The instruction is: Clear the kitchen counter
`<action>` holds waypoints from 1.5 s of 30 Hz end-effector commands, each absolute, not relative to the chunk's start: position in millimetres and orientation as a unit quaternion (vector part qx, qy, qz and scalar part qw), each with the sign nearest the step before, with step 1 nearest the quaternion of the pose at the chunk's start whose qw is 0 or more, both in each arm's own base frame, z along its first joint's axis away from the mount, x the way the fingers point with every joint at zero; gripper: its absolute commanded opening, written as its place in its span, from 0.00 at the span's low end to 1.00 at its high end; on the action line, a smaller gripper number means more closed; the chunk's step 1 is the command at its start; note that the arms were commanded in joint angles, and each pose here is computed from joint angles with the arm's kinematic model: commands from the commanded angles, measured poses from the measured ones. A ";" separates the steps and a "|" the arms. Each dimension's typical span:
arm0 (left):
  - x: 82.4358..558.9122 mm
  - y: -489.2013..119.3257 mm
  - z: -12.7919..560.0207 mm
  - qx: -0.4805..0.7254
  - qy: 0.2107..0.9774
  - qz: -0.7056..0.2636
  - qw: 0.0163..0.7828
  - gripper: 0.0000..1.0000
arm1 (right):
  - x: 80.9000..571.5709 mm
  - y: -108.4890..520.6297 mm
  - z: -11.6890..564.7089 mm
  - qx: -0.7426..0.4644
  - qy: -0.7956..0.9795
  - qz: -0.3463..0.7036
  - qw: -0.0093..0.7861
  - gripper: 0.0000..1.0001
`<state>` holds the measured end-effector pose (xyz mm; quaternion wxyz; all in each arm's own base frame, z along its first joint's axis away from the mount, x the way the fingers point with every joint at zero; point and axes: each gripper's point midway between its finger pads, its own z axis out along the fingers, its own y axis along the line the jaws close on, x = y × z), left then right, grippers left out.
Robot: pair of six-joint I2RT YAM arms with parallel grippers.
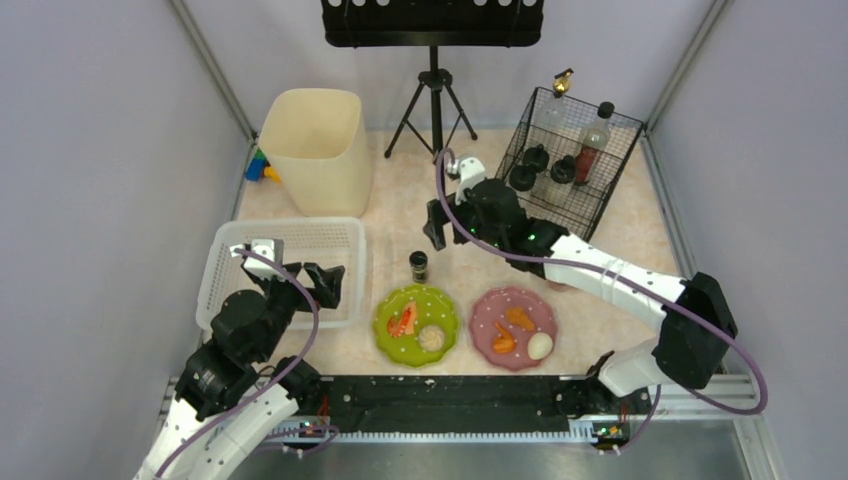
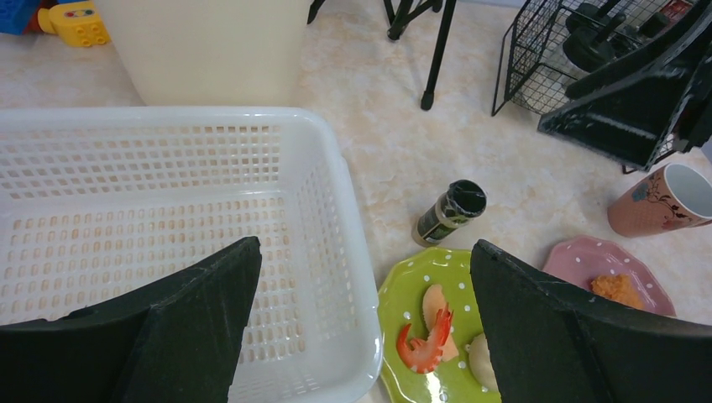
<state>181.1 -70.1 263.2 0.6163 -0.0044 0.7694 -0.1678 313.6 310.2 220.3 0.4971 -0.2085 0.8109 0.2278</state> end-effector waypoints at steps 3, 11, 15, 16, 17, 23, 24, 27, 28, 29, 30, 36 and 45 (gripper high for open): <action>185.4 -67.9 272.6 -0.012 0.760 -0.164 0.629 0.99 | 280.5 361.1 181.4 -0.288 0.808 0.261 0.442 0.91; 185.3 -67.6 272.5 -0.012 0.760 -0.163 0.629 0.99 | 257.6 396.8 135.2 -0.323 0.815 0.257 0.406 0.92; 185.0 -67.6 272.8 -0.012 0.759 -0.164 0.630 0.99 | 257.3 405.0 125.0 -0.328 0.819 0.243 0.403 0.92; 184.8 -68.0 272.8 -0.011 0.759 -0.165 0.630 0.99 | 259.1 404.7 123.4 -0.326 0.821 0.237 0.406 0.92; 184.7 -68.1 272.9 -0.011 0.759 -0.166 0.630 0.99 | 260.7 404.0 120.9 -0.323 0.822 0.230 0.408 0.92; 183.9 -69.1 273.9 -0.009 0.758 -0.169 0.630 0.99 | 272.6 395.3 118.5 -0.300 0.831 0.193 0.428 0.90; 183.9 -69.2 273.7 -0.009 0.758 -0.169 0.630 0.99 | 274.0 395.1 119.3 -0.297 0.830 0.192 0.430 0.90; 184.2 -69.4 272.7 -0.008 0.759 -0.168 0.629 0.99 | 277.2 397.2 121.5 -0.293 0.829 0.192 0.437 0.89; 184.2 -69.7 273.1 -0.008 0.758 -0.169 0.630 0.99 | 279.0 398.1 122.1 -0.291 0.828 0.191 0.439 0.89; 184.3 -69.7 272.9 -0.008 0.758 -0.169 0.629 0.99 | 280.4 399.3 122.5 -0.289 0.828 0.190 0.441 0.89; 184.3 -69.7 273.0 -0.008 0.758 -0.169 0.629 0.99 | 282.1 400.7 122.1 -0.289 0.828 0.188 0.442 0.89; 184.8 -70.5 272.3 -0.006 0.760 -0.168 0.628 0.99 | 284.5 409.3 119.4 -0.292 0.829 0.192 0.436 0.81; 185.1 -71.7 271.9 -0.003 0.761 -0.169 0.627 0.99 | 283.0 401.0 120.2 -0.286 0.834 0.182 0.436 0.54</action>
